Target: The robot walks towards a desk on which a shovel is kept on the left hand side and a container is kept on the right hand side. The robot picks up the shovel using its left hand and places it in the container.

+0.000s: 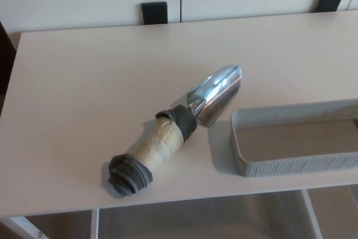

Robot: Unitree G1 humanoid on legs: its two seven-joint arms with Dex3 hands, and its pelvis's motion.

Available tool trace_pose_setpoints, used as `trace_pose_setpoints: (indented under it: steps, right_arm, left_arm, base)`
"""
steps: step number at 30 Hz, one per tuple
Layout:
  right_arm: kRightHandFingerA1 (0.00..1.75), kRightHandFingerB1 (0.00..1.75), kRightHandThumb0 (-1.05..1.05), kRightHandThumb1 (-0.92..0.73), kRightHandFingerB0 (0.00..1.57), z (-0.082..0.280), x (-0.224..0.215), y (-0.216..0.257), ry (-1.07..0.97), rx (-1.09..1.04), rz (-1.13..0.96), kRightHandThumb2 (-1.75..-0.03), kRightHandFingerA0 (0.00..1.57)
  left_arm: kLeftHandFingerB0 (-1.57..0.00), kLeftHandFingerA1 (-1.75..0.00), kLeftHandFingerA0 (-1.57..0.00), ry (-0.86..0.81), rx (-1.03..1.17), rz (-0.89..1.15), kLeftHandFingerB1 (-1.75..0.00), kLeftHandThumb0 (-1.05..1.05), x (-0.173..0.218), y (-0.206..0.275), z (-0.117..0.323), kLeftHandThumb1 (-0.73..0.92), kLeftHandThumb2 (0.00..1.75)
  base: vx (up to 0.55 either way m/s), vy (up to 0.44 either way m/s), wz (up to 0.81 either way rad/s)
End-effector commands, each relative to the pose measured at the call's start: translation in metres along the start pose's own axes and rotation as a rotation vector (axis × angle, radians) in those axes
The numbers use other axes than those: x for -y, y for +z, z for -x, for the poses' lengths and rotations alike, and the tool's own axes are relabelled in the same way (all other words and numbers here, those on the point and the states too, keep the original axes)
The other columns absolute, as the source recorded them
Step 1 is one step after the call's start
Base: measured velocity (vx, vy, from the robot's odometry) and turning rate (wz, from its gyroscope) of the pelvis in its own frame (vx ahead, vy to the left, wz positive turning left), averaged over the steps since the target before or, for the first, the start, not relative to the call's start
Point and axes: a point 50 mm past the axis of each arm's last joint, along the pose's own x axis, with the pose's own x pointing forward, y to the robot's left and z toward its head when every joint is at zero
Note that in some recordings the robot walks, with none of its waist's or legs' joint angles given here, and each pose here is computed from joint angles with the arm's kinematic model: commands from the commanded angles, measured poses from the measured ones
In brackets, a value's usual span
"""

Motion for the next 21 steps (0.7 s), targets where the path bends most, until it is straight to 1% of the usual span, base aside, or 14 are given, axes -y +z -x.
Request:
trace_pose_setpoints:
  steps: [1,5,8,9,10,11,12,13,14,15,16,17,18,21]
  right_arm:
    - [0.48,0.46,-0.26,-0.65,0.41,-0.003,0.004,0.002,0.002,0.008,0.002,-0.59,0.43]
    - [0.47,0.45,-0.26,-0.65,0.4,-0.003,0.004,0.001,0.002,0.0,0.008,-0.59,0.44]
    - [0.48,0.45,-0.25,-0.65,0.4,-0.006,0.005,0.003,0.0,0.008,0.007,-0.59,0.43]
    - [0.46,0.44,-0.25,-0.65,0.4,-0.009,0.006,0.006,-0.003,0.011,0.007,-0.59,0.44]
    - [0.46,0.44,-0.25,-0.65,0.41,-0.009,0.006,0.006,-0.003,0.002,0.012,-0.59,0.43]
    - [0.47,0.45,-0.25,-0.65,0.42,-0.01,0.006,0.007,-0.002,0.002,0.011,-0.59,0.44]
    - [0.47,0.45,-0.27,-0.65,0.41,-0.01,0.006,0.009,0.0,0.01,0.014,-0.59,0.43]
    - [0.48,0.46,-0.27,-0.65,0.41,-0.011,0.007,0.01,0.001,0.016,0.015,-0.59,0.42]
    - [0.48,0.46,-0.28,-0.65,0.42,-0.012,0.007,0.011,0.003,0.022,0.016,-0.59,0.42]
    - [0.48,0.46,-0.28,-0.65,0.42,-0.013,0.007,0.013,0.003,0.022,0.018,-0.59,0.42]
    - [0.47,0.45,-0.29,-0.65,0.42,-0.013,0.006,0.012,0.005,0.018,0.03,-0.59,0.42]
    - [0.47,0.45,-0.29,-0.65,0.42,-0.011,0.005,0.01,0.009,0.014,0.032,-0.59,0.42]
    - [0.5,0.46,-0.28,-0.65,0.42,-0.012,0.004,0.01,0.013,0.016,0.017,-0.59,0.42]
    - [0.52,0.48,-0.28,-0.65,0.42,-0.013,0.005,0.011,0.024,0.033,0.022,-0.59,0.42]
  left_arm:
    - [-0.23,-0.44,-0.3,-0.275,0.391,-0.088,-0.41,-0.63,-0.016,0.084,0.051,0.41,0.73]
    - [-0.22,-0.45,-0.3,-0.325,0.502,-0.067,-0.41,-0.59,-0.025,0.124,0.069,0.38,0.7]
    - [-0.26,-0.46,-0.33,-0.308,0.657,-0.087,-0.44,-0.55,-0.032,0.149,0.076,0.36,0.68]
    - [-0.32,-0.38,-0.38,-0.283,0.715,-0.112,-0.36,-0.51,-0.036,0.16,0.079,0.41,0.53]
    - [-0.35,-0.38,-0.4,-0.251,0.77,-0.136,-0.37,-0.51,-0.039,0.17,0.084,0.39,0.53]
    - [-0.3,-0.51,-0.41,-0.202,0.829,-0.166,-0.48,-0.48,-0.042,0.18,0.088,0.32,0.71]
    - [-0.4,-0.39,-0.43,-0.144,0.898,-0.19,-0.42,-0.44,-0.045,0.191,0.092,0.37,0.51]
    - [-0.37,-0.47,-0.39,-0.105,0.954,-0.193,-0.49,-0.46,-0.046,0.2,0.094,0.31,0.63]
    - [-0.36,-0.48,-0.4,-0.049,1.038,-0.207,-0.49,-0.45,-0.049,0.213,0.096,0.32,0.64]
    - [-0.36,-0.48,-0.4,-0.023,1.073,-0.217,-0.49,-0.45,-0.05,0.217,0.097,0.32,0.64]
    - [-0.32,-0.47,-0.37,0.005,1.126,-0.219,-0.48,-0.43,-0.052,0.226,0.098,0.33,0.64]
    - [-0.32,-0.47,-0.37,0.007,1.127,-0.216,-0.48,-0.43,-0.051,0.226,0.1,0.33,0.64]
    - [-0.29,-0.46,-0.32,0.051,1.198,-0.247,-0.47,-0.44,-0.056,0.242,0.101,0.36,0.65]
    - [-0.28,-0.47,-0.34,0.152,1.271,-0.306,-0.47,-0.48,-0.062,0.259,0.099,0.37,0.67]
  base:
    - [0.0,0.0,0.0]
    - [0.0,0.0,0.0]
    - [0.0,0.0,0.0]
    - [0.0,0.0,0.0]
    - [0.0,0.0,0.0]
    - [0.0,0.0,0.0]
    - [0.0,0.0,0.0]
    - [0.0,0.0,0.0]
    - [0.0,0.0,0.0]
    - [0.0,0.0,0.0]
    - [0.0,0.0,0.0]
    - [0.0,0.0,0.0]
    - [0.0,0.0,0.0]
    - [0.0,0.0,0.0]
